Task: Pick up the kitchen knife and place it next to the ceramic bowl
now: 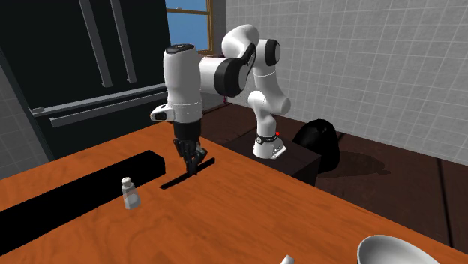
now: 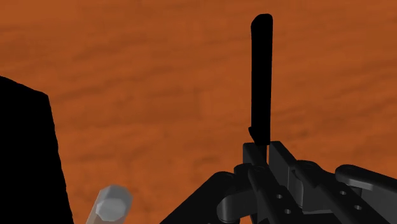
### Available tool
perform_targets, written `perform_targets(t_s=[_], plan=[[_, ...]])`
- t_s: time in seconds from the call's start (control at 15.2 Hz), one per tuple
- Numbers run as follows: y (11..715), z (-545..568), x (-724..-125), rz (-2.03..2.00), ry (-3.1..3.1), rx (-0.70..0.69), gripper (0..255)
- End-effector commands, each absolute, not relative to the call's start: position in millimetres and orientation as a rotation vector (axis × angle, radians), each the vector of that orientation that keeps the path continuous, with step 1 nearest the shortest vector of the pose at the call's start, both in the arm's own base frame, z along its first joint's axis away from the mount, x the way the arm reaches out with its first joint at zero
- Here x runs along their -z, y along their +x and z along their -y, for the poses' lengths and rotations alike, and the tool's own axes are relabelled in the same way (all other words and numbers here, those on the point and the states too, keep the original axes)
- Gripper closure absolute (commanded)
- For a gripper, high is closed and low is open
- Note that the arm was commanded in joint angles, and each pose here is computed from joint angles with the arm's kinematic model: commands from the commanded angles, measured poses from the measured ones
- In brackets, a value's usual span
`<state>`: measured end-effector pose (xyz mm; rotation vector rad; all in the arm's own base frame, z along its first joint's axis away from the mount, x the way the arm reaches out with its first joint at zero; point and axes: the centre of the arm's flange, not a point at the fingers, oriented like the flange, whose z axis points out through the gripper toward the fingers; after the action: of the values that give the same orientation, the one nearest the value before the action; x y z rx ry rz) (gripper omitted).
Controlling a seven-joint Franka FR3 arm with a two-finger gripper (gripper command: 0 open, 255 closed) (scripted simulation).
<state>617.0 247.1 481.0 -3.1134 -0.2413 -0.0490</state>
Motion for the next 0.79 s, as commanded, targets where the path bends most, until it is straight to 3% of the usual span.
perform_targets(t_s=[0.0, 0.73], plan=[[616, -248, -492, 0.241, -3.114, 0.048, 255], [566, -355, -503, 0.241, -3.114, 0.048, 255]])
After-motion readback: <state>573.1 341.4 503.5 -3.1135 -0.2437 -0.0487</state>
